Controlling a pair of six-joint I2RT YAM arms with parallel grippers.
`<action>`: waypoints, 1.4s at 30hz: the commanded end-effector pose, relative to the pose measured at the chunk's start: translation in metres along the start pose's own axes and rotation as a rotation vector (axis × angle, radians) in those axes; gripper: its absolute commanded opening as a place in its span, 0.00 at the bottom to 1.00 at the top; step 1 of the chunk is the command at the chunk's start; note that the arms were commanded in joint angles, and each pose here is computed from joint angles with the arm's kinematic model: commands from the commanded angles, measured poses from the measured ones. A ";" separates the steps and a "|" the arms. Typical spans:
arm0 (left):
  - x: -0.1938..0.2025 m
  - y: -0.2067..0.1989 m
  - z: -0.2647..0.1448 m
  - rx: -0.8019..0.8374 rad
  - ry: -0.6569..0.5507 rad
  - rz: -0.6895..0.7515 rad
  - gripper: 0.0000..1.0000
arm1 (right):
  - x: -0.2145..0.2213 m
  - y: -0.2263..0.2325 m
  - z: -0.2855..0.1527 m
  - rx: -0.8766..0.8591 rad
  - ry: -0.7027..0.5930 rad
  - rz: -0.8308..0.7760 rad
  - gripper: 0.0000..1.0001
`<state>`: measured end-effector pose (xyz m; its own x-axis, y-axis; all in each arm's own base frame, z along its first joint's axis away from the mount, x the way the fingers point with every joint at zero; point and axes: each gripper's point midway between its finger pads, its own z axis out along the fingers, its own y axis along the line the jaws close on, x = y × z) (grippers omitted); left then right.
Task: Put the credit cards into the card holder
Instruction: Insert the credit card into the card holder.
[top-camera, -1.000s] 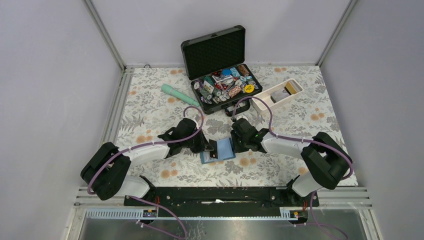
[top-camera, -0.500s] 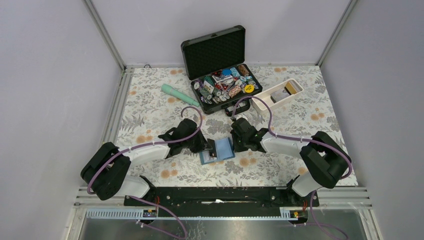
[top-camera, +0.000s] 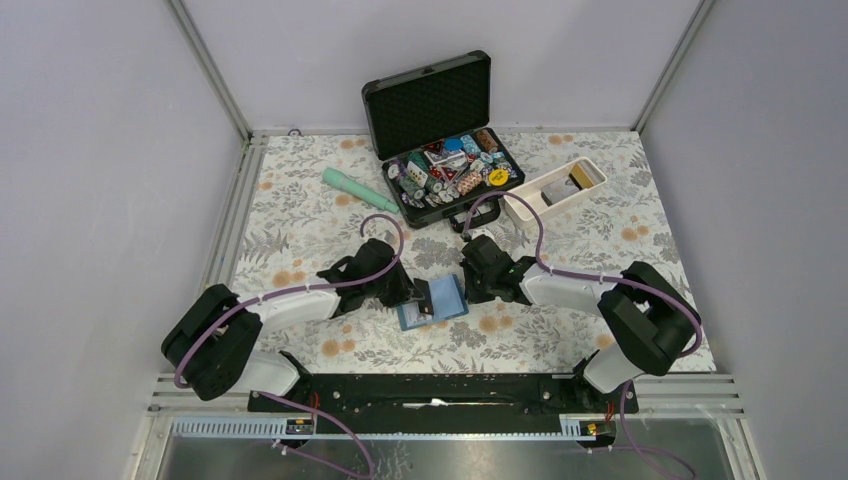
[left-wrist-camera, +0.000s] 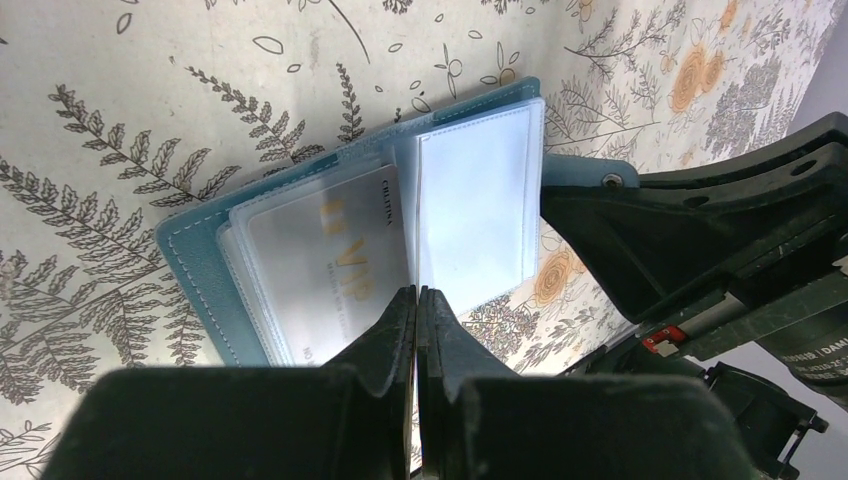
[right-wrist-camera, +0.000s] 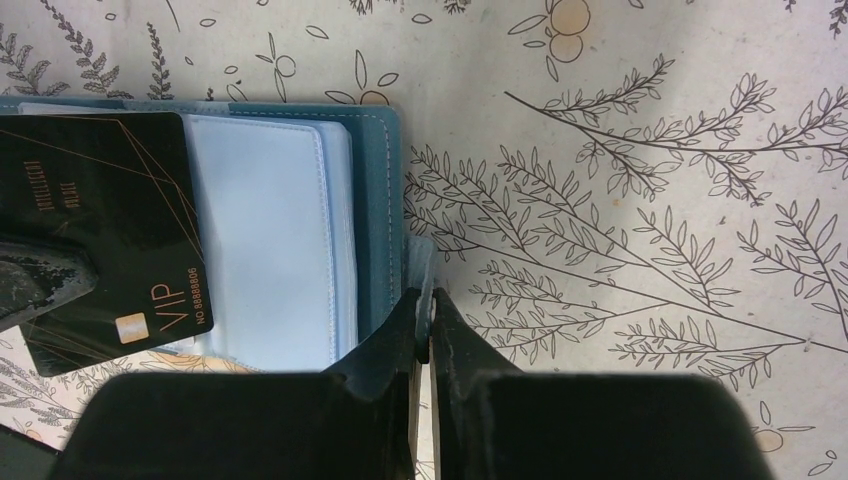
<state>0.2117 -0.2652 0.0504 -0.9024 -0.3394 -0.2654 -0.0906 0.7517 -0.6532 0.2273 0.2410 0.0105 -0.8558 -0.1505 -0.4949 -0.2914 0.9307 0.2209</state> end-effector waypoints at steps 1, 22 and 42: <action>-0.002 -0.002 0.004 0.009 -0.022 -0.004 0.00 | 0.015 -0.010 0.005 0.052 0.048 -0.009 0.00; 0.008 0.003 0.009 0.037 -0.027 -0.087 0.00 | 0.018 -0.012 0.006 0.060 0.056 -0.011 0.00; 0.005 0.011 0.002 0.060 -0.095 -0.183 0.00 | 0.020 -0.016 0.007 0.080 0.062 -0.013 0.00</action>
<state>0.2033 -0.2580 0.0404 -0.8426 -0.5018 -0.1954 -0.2199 0.6519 -0.7257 0.2287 0.2422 0.0100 -0.8543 -0.1467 -0.4987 -0.2899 0.9307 0.2229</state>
